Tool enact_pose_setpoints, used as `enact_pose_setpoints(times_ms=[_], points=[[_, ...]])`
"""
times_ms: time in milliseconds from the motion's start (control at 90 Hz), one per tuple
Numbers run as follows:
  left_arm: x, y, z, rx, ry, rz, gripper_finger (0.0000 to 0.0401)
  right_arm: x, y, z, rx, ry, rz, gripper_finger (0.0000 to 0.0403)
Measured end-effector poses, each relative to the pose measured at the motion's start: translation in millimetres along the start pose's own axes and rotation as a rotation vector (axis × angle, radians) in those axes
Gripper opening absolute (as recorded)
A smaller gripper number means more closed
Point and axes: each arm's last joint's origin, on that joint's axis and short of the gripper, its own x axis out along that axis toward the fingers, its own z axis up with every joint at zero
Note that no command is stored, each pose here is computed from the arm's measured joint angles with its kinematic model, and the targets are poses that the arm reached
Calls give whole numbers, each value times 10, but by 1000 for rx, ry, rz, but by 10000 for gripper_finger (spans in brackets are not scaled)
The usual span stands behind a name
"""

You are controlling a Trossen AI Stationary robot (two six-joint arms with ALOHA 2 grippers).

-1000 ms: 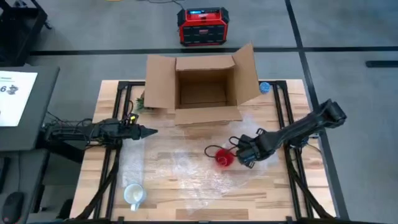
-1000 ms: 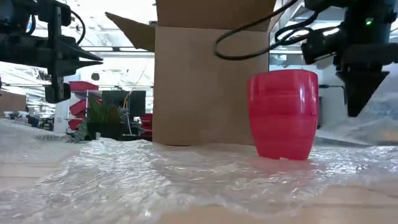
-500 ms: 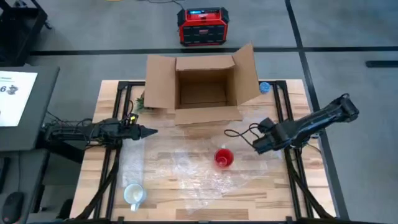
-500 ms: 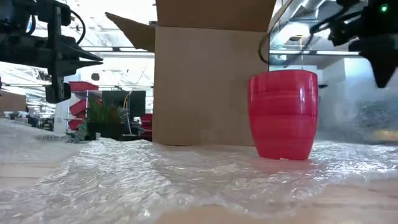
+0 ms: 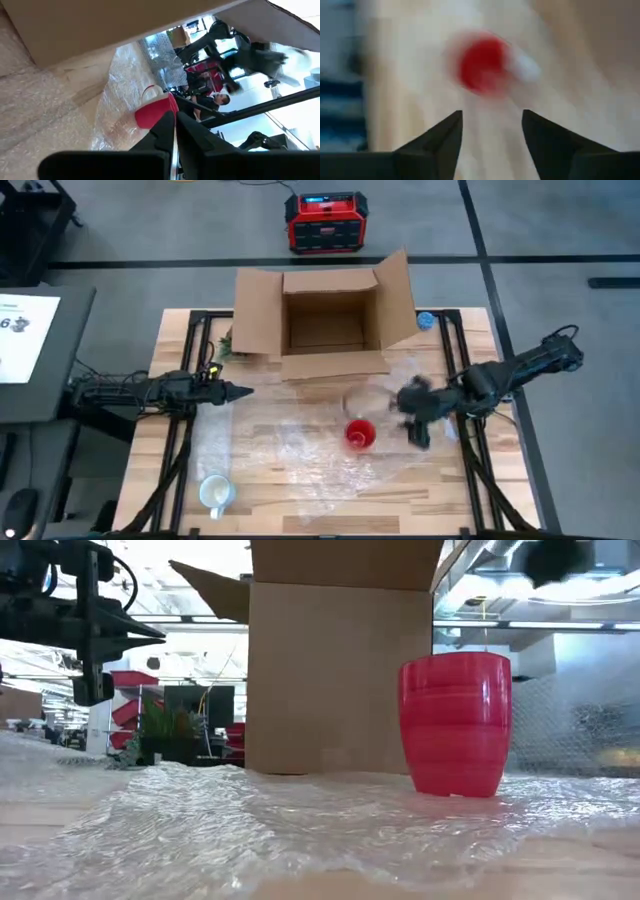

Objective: Wrap mug
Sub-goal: Wrap the red mug with bubble wrap

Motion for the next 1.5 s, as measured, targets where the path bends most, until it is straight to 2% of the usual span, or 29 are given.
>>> enact_pose_setpoints(times_ms=[67, 233, 356, 622, 689, 778, 833, 889, 978, 1111, 1189, 1311, 1500], points=[[0, 0, 0, 0, 0, 0, 0, 171, 111, 52, -117, -15, 32, 210], [0, 0, 0, 0, 0, 0, 0, 750, 193, 24, -200, 132, 36, 209], [0, 2, -1, 0, 1, 2, 0, 1053, 237, 19, -274, 217, 27, 202], [0, 3, -2, -1, 3, 3, 0, 1458, 186, 40, -288, 356, -78, 158], [0, 3, -2, -1, 4, 2, 0, 1512, 182, 57, -286, 381, -88, 133], [0, 2, -3, -2, 7, 1, 0, 1531, 180, 112, -283, 419, -102, 78], [0, 1, -6, -2, 16, -3, 0, 1486, 195, 182, -273, 434, -105, 35], [0, 1, -7, -3, 21, -5, 0, 1404, 197, 250, -254, 448, -108, 14], [1, 1, -8, -3, 21, -5, 0, 1291, 183, 333, -209, 443, -130, 13], [0, 1, -7, 2, 21, -6, 0, 1209, 98, 311, -152, 478, -155, 6], [1, 2, -8, 3, 22, -4, 0, 1255, 44, 284, -138, 470, -155, 6], [0, 2, -8, 3, 23, -5, 0, 1322, -47, 143, -108, 539, -158, 6], [0, 2, -9, 3, 26, -6, 0, 1396, -68, 52, -75, 543, -147, 5]])
